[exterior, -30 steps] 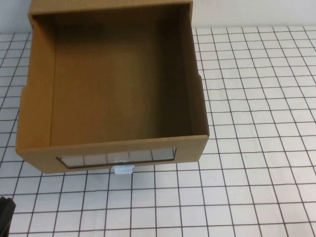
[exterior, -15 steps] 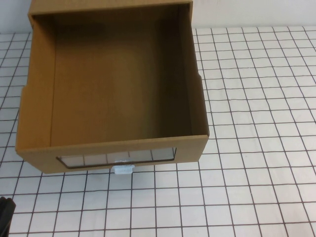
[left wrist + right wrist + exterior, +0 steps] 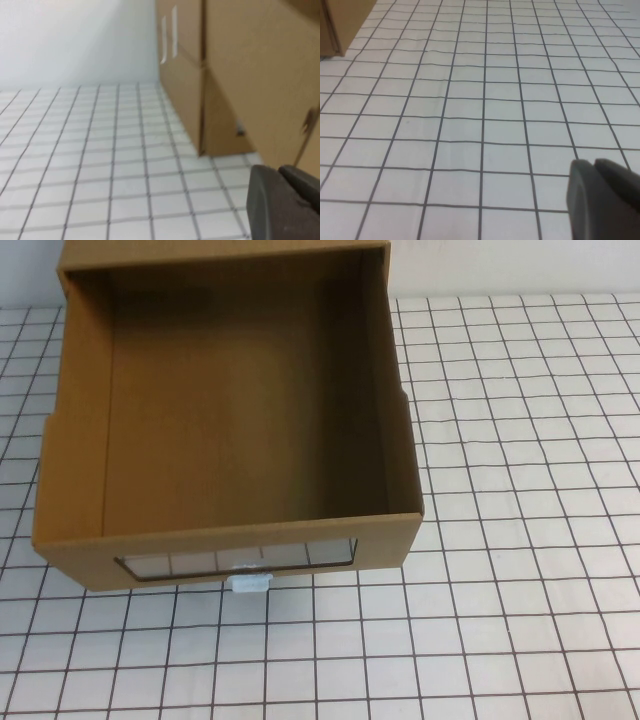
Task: Open the shoe box
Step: 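Pull the top drawer of the cardboard box fully open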
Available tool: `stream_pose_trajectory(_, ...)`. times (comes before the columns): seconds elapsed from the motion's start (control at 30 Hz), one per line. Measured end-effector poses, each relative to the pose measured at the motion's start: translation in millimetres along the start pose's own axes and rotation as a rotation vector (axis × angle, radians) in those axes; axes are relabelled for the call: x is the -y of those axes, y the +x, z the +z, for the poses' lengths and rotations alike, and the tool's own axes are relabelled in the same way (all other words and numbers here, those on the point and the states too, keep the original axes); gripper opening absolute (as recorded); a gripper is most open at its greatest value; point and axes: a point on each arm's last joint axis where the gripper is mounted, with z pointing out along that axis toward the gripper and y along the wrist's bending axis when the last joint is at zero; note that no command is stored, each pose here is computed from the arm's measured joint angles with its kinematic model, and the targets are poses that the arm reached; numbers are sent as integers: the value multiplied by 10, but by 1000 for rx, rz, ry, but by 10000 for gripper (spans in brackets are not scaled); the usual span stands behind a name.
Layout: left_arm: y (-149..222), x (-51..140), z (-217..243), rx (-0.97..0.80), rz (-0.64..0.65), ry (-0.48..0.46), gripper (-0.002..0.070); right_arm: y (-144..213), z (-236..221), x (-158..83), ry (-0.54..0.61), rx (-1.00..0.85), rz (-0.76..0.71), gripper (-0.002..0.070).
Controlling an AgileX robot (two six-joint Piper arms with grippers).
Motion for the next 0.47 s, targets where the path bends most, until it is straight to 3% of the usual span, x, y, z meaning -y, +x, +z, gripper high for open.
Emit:
stream_pose_trajectory(0.3,212,-35,-26,-236,13,-37,-2,0,0,0,0,0,0,-13)
stream_pose_trajectory(0.47,233,-38,-31,-259,13,-40,-2,0,0,0,0,0,0,-13)
